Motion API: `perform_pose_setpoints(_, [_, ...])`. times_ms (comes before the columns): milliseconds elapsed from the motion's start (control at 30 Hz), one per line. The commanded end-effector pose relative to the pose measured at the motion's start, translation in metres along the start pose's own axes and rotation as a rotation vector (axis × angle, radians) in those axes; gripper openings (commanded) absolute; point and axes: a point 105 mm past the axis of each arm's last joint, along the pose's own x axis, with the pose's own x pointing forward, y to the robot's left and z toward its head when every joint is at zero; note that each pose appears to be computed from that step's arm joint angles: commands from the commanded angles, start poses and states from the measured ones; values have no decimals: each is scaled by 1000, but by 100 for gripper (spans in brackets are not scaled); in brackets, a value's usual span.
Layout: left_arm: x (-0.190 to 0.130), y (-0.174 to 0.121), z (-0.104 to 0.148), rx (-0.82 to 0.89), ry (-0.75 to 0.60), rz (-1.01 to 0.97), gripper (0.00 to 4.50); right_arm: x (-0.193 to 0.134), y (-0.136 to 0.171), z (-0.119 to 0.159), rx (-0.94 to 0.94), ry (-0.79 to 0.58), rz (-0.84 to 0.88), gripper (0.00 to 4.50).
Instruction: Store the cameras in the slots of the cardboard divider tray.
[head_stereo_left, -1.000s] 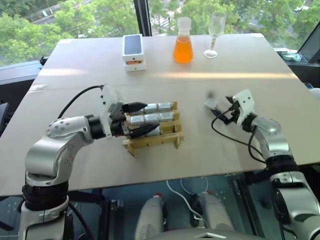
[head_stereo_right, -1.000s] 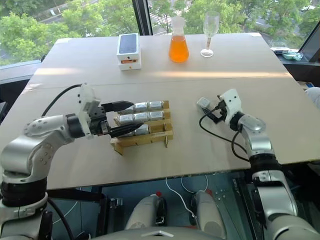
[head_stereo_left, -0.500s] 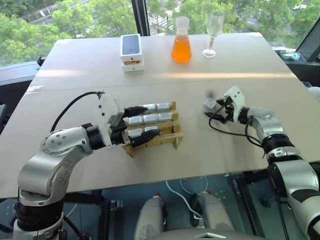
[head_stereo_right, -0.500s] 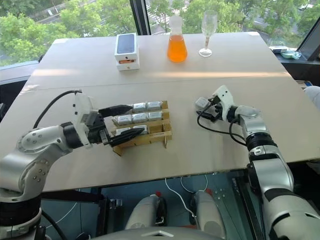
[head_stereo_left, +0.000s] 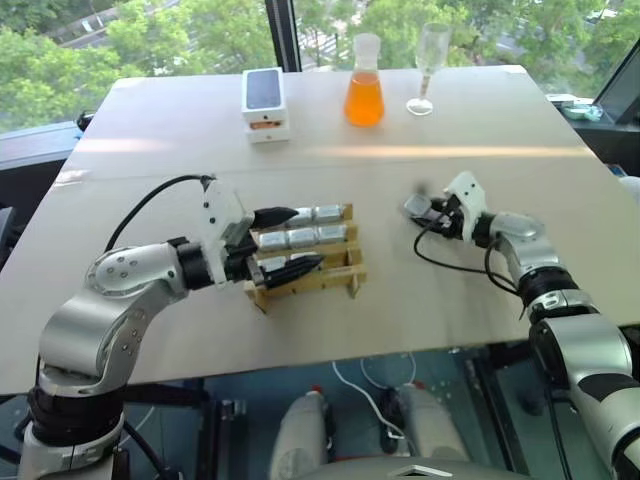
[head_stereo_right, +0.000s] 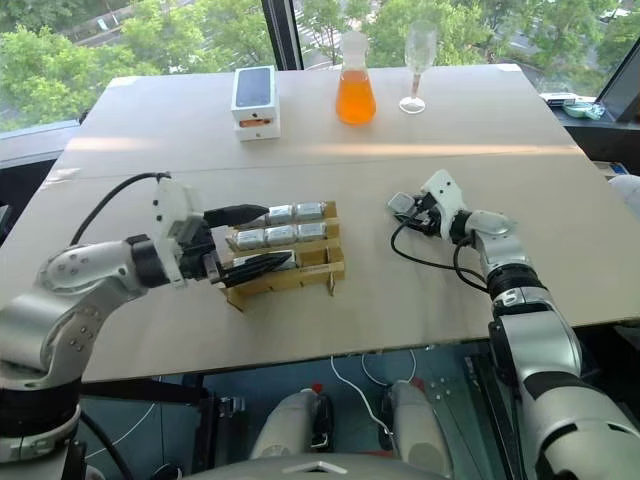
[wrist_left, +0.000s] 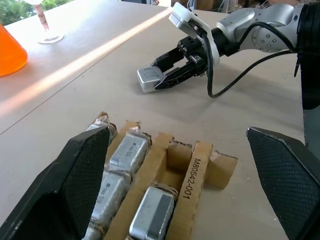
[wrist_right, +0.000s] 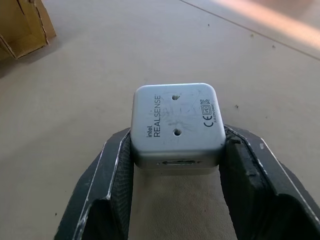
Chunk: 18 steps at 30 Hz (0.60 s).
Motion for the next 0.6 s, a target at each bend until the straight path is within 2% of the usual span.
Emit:
perform_pose_setpoints(33, [23, 16, 12, -85, 7, -88, 450, 0, 21, 70, -575, -143, 123, 186])
perform_pose_setpoints(133, [40, 30, 20, -16, 72, -130, 450, 2, 37, 86, -876, -146, 167, 186])
perform_pose_setpoints(300, [60, 36, 27, 58, 162, -258, 450, 3, 58, 104, -1193, -181, 222, 186])
perform_pose_setpoints(467, [72, 40, 34, 89, 196, -343, 450, 4, 77, 120, -1385, -254, 263, 186])
perform_pose_setpoints(600, [76, 37, 33, 110, 225, -407, 450, 5, 87, 130, -1454, -309, 272, 186])
